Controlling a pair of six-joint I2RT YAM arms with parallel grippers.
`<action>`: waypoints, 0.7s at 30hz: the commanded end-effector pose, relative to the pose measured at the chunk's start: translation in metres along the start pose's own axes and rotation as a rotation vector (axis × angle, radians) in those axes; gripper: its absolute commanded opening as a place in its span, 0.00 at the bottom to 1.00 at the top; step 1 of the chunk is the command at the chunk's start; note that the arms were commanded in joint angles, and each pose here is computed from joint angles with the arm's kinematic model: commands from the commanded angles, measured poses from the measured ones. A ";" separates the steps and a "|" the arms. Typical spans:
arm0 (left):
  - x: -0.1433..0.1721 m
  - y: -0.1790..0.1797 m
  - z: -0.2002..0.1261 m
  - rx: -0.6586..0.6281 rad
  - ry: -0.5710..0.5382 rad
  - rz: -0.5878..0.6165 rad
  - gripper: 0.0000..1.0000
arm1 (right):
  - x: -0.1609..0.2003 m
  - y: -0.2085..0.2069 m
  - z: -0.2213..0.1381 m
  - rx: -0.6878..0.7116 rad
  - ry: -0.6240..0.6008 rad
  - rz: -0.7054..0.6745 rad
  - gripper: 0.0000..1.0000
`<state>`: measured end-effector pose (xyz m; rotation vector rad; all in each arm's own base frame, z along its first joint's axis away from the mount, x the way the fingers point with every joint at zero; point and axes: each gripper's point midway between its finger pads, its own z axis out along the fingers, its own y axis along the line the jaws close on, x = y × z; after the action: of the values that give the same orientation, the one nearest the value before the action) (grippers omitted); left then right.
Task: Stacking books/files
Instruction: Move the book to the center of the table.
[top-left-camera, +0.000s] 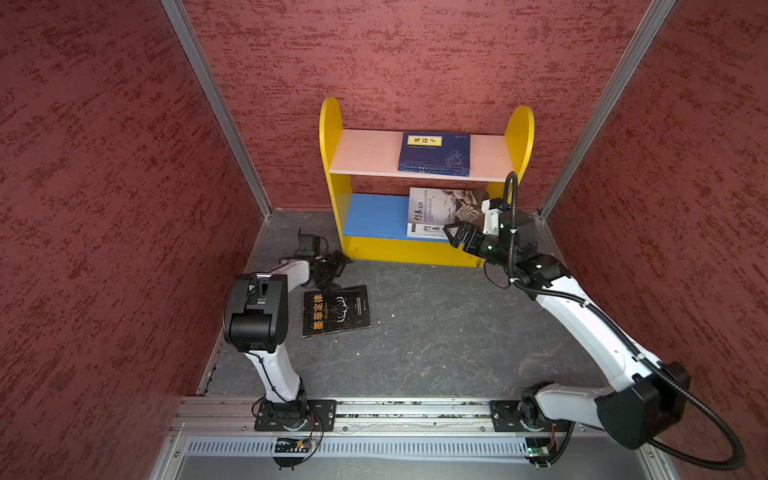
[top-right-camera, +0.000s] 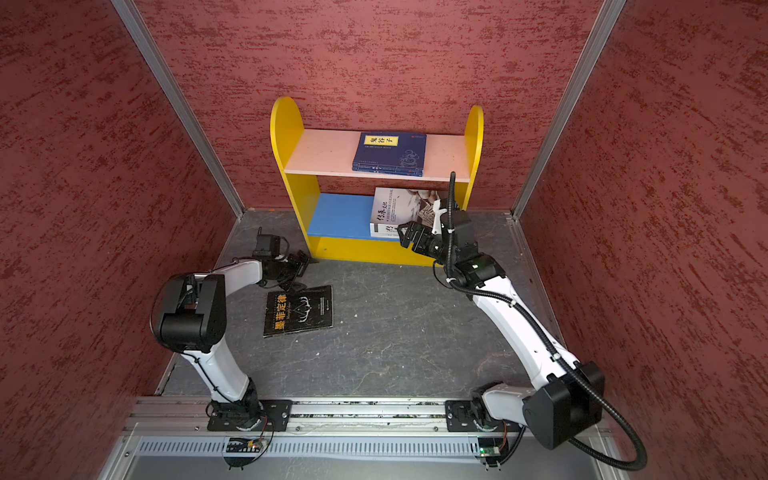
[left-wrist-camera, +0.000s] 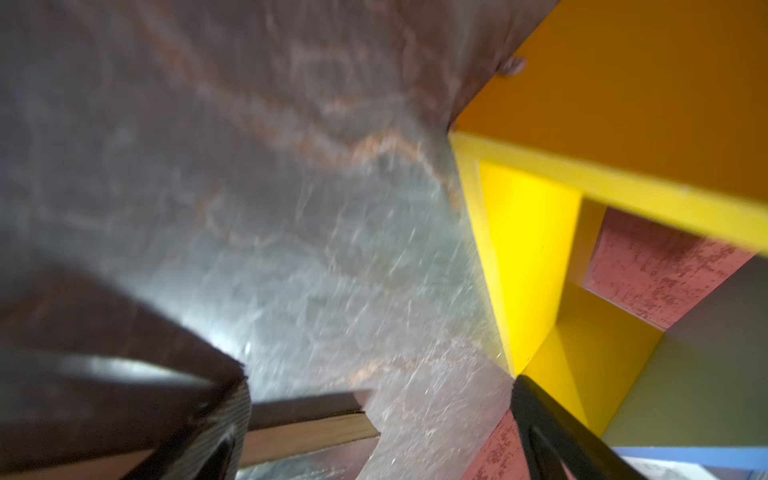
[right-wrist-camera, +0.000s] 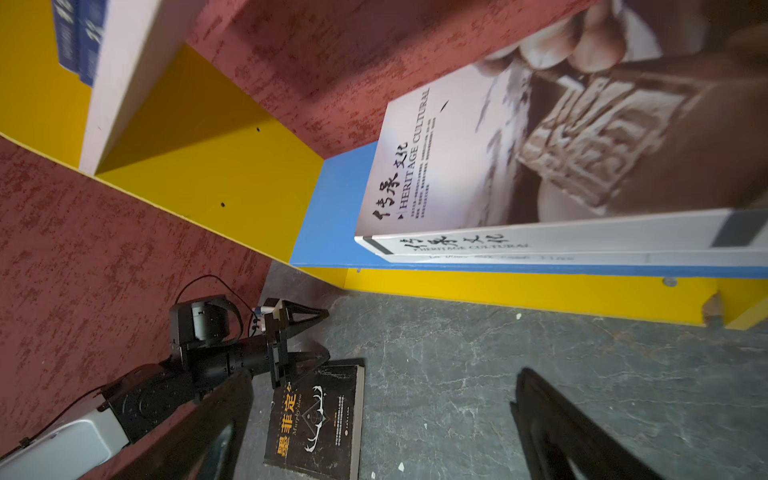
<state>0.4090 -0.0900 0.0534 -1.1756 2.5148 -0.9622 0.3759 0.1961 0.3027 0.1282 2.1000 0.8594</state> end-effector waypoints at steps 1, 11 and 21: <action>0.014 -0.014 -0.026 -0.002 -0.038 0.127 0.98 | 0.023 0.011 0.014 -0.052 0.097 -0.030 0.99; 0.009 0.045 -0.106 -0.226 -0.243 0.169 0.99 | 0.119 -0.001 0.071 -0.030 0.397 0.016 0.99; 0.003 0.127 -0.124 -0.271 -0.283 0.014 0.94 | 0.190 0.009 0.123 -0.106 0.586 0.013 0.99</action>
<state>0.2772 0.0224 0.0665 -1.3105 2.4701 -0.4363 0.3359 0.3214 0.1123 -0.1496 2.6529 1.0051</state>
